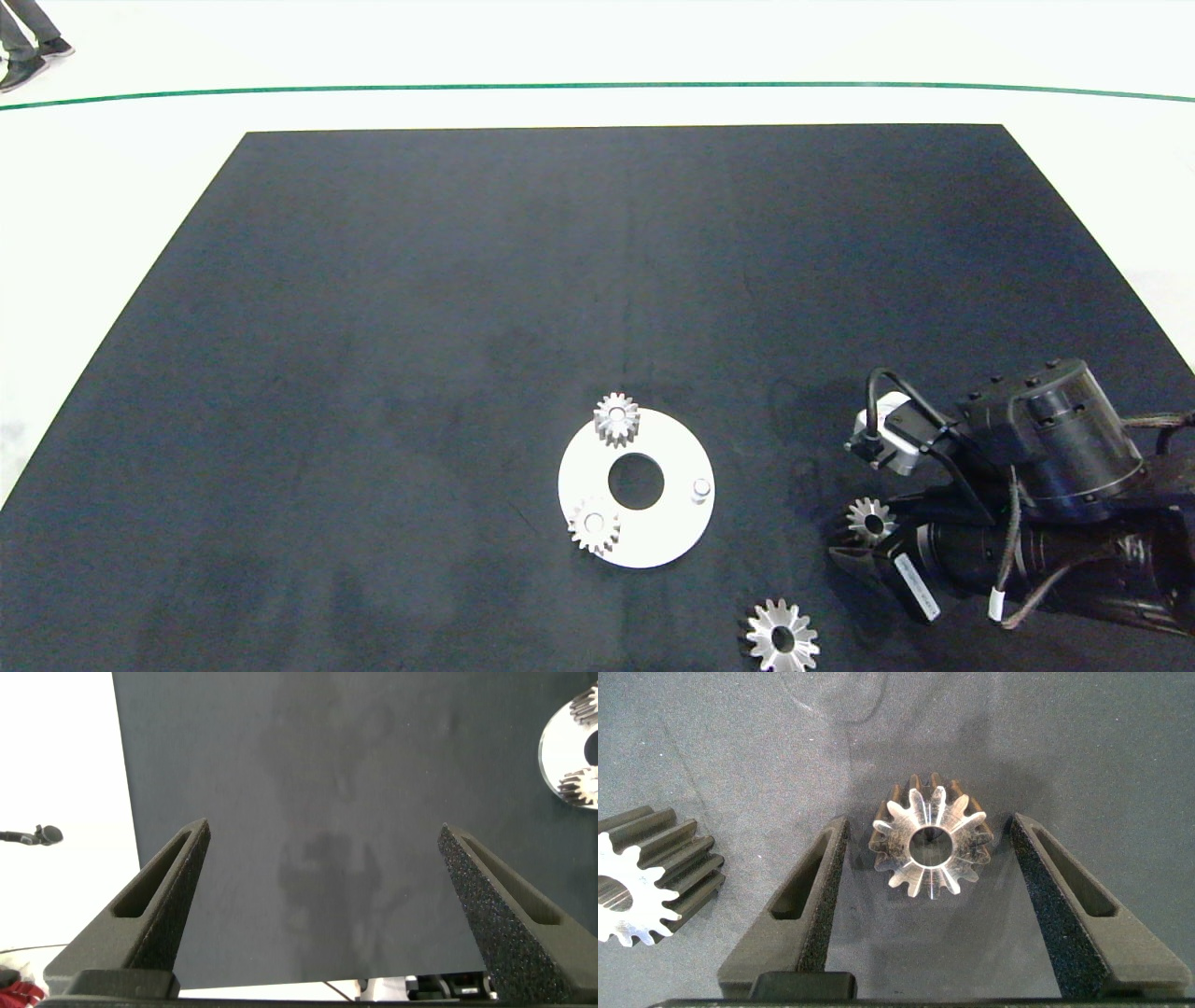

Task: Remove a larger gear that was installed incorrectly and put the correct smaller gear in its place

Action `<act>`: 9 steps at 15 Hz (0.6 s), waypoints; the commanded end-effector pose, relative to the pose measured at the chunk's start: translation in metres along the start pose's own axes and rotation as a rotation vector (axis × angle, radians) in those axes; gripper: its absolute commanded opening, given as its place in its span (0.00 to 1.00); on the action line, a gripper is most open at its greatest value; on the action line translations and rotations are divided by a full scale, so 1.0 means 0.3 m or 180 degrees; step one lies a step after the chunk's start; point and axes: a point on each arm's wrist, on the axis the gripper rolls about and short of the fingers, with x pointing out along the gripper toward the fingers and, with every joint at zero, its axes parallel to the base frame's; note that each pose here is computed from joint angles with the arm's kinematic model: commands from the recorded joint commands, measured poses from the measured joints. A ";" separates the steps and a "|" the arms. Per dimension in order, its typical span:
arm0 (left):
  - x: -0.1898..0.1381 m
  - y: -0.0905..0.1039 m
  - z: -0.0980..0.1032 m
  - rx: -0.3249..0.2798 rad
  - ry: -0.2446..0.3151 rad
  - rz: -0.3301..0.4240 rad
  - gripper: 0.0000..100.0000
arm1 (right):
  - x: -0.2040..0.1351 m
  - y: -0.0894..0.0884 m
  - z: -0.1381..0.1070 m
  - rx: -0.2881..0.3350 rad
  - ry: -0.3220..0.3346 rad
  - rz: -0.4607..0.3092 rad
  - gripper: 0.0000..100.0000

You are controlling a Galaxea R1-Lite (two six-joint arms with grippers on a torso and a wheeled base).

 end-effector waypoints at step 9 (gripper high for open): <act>0.000 0.000 -0.002 0.0003 0.0016 0.0000 1.00 | -0.012 0.006 0.000 -0.0276 -0.0005 -0.0170 0.28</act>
